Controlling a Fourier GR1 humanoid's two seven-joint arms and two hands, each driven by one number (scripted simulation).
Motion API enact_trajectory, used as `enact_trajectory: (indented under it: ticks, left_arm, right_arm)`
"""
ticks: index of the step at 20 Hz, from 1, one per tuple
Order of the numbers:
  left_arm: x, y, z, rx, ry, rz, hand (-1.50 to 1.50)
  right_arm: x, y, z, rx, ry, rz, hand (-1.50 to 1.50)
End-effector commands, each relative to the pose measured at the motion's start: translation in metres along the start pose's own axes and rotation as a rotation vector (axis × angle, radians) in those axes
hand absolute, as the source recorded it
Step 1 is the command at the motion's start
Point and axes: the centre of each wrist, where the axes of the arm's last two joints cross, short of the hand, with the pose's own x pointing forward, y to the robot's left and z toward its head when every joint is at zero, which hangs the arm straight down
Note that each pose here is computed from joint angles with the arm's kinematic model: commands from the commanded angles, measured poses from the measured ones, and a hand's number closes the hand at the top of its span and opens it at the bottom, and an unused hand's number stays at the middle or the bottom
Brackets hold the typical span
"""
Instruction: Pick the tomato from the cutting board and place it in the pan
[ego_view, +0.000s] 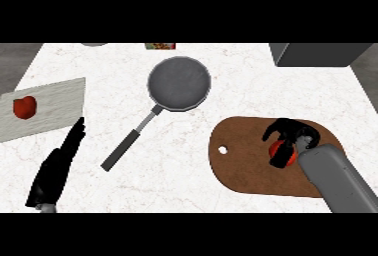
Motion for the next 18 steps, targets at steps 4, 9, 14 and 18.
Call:
enact_trajectory:
  ticks: [4, 9, 14, 18]
  left_arm:
    - [0.007, -0.009, -0.007, 0.019, 0.0, -0.012, 0.0]
    - [0.005, 0.009, -0.008, 0.017, 0.014, -0.001, 0.0]
    - [0.008, 0.008, -0.005, 0.016, 0.013, 0.002, 0.0]
    - [-0.003, 0.001, 0.004, -0.002, 0.02, 0.012, 0.0]
  right_arm:
    - [-0.006, 0.005, -0.01, 0.056, -0.056, -0.085, 1.5]
    - [0.002, 0.04, 0.008, -0.003, -0.015, -0.165, 1.5]
    - [0.027, 0.061, 0.001, -0.26, 0.241, -0.36, 1.5]
    - [0.036, 0.042, 0.024, -0.532, 0.306, -0.301, 1.5]
